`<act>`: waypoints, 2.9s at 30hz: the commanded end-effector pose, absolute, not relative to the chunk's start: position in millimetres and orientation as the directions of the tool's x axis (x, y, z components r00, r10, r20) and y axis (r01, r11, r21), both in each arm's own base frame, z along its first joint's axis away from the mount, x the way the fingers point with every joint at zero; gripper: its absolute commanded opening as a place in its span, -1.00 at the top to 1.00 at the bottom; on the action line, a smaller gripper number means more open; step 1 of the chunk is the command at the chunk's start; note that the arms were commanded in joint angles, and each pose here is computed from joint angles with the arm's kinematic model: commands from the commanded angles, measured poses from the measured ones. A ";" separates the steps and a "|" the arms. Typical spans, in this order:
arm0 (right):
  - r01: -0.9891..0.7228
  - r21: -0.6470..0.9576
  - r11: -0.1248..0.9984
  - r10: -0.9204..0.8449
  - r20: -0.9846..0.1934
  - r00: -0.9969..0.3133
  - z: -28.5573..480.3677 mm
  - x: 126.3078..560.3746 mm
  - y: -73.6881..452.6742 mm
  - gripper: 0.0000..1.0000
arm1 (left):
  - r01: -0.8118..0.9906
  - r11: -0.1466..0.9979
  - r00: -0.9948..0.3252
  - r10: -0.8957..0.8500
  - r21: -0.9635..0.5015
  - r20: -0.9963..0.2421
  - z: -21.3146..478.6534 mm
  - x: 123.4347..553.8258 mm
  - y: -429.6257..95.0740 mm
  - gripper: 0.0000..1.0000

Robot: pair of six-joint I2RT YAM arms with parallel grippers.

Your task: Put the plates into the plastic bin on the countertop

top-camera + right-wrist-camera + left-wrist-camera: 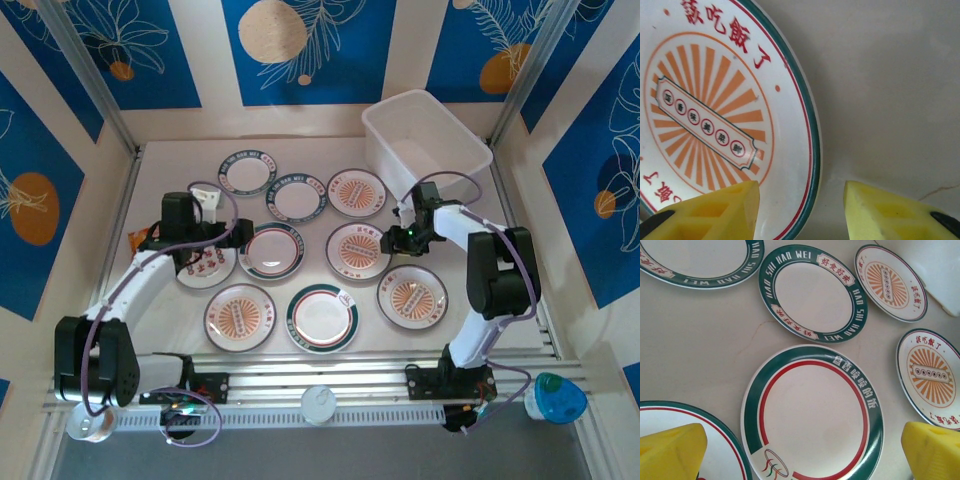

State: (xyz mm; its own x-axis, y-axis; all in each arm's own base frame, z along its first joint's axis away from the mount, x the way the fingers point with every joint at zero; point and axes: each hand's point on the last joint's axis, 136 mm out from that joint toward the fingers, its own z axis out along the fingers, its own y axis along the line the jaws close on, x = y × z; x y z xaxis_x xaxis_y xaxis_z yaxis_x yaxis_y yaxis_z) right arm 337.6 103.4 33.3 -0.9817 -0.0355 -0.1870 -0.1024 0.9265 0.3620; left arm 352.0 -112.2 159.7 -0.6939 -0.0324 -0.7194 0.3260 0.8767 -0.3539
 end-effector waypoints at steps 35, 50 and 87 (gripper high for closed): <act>-0.203 0.432 0.879 -0.112 -0.226 -0.968 26.7 339.5 120.5 0.80 | 0.366 0.857 -0.704 -0.001 -0.364 -0.710 171.1 356.5 -137.6 -0.99; -0.231 0.556 0.798 -0.071 -0.295 -0.953 74.5 333.7 138.1 1.00 | 0.393 0.753 -0.800 -0.003 -0.528 -0.600 173.8 361.3 -190.6 -0.99; -0.299 0.760 0.577 0.071 -0.412 -0.909 186.6 339.9 147.9 1.00 | 0.443 0.495 -0.888 0.126 -0.747 -0.443 159.9 360.9 -318.6 -0.70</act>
